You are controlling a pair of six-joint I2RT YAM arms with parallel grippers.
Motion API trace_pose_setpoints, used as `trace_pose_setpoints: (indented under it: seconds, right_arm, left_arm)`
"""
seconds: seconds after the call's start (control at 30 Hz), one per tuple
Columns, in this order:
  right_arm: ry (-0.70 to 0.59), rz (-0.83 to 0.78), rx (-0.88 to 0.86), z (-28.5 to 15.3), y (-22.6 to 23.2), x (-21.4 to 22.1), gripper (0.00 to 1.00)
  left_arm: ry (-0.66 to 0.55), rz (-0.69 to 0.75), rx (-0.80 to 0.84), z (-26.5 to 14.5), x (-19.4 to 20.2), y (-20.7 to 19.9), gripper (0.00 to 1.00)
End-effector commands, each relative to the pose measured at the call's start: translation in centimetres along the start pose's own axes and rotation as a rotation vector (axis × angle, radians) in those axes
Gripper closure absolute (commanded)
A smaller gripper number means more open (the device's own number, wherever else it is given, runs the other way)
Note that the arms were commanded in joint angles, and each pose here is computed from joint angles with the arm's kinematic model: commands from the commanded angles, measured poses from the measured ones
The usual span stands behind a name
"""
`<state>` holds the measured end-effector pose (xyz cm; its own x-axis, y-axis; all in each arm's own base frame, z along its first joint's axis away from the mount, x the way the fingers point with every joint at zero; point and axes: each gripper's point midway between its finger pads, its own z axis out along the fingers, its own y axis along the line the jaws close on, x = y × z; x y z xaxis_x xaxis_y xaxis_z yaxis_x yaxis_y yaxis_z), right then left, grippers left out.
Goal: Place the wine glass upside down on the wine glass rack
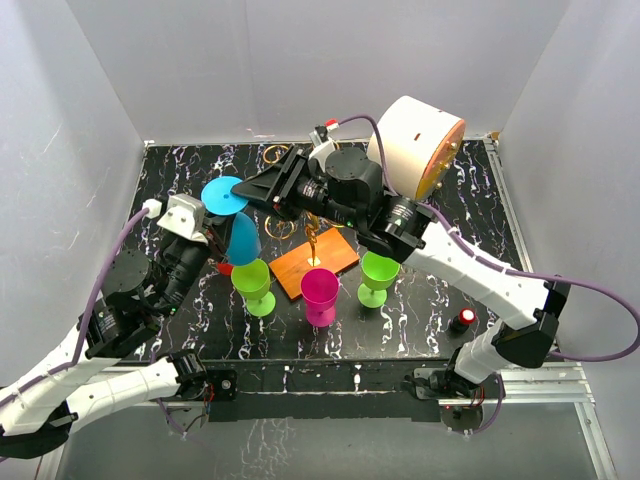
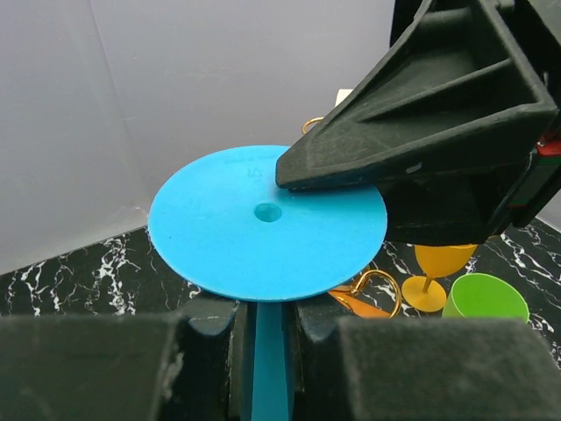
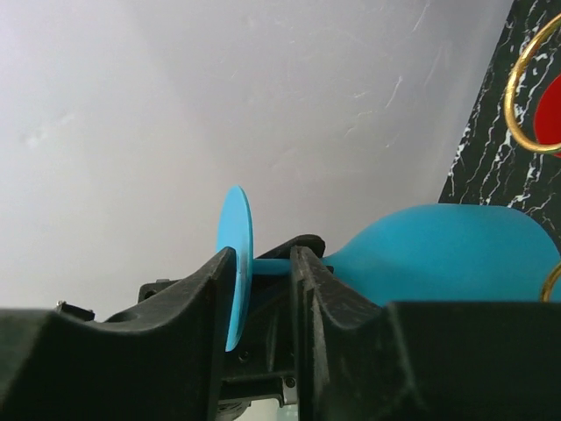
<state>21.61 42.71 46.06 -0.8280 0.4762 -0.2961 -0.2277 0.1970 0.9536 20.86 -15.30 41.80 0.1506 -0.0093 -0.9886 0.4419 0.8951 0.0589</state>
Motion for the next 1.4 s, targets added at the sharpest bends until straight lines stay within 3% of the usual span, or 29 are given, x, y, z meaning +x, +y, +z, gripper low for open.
trace_pose_setpoints:
  seconds: [0.0,0.2,0.27,0.4,0.5,0.57,0.73,0.87,1.17,1.37]
  right_arm:
    - [0.032,0.058,-0.149,-0.6,4.1,0.2,0.74]
    - [0.05,0.09,-0.151,-0.7,3.8,0.9,1.0]
    - [0.042,0.101,-0.145,-0.8,3.6,0.8,1.0]
    - [0.022,0.112,-0.145,-0.7,3.4,0.5,1.0]
    - [0.006,0.117,-0.16,-0.4,3.6,0.2,1.0]
    - [-0.01,0.122,-0.164,-0.2,3.4,0.0,1.0]
    - [-0.034,0.125,-0.155,0.1,2.8,-0.3,1.0]
    - [-0.054,0.128,-0.155,-0.2,2.2,-0.5,1.0]
    - [-0.074,0.133,-0.138,-1.0,1.1,-0.5,1.0]
    - [-0.066,0.134,-0.14,-1.7,0.9,-0.3,1.0]
  left_arm:
    - [-0.036,-0.041,-0.009,-0.1,-1.0,0.2,1.0]
    - [-0.01,-0.037,-0.004,-0.3,-0.6,0.2,0.97]
    - [0.001,-0.047,-0.006,-0.4,-0.3,0.2,0.89]
    - [0.021,-0.112,-0.015,-1.1,0.3,0.4,0.61]
    - [0.022,-0.234,-0.002,-1.9,1.0,0.0,0.45]
    - [0.026,-0.339,0.018,-2.6,1.0,-0.4,0.4]
    - [0.073,-0.674,0.036,-3.9,1.0,-1.6,0.36]
    - [0.106,-0.933,-0.054,-4.3,1.9,-1.3,0.33]
    - [-0.008,-1.123,-0.149,-3.9,-1.5,0.9,0.26]
    - [-0.006,-1.118,-0.264,-3.1,-1.0,2.0,0.29]
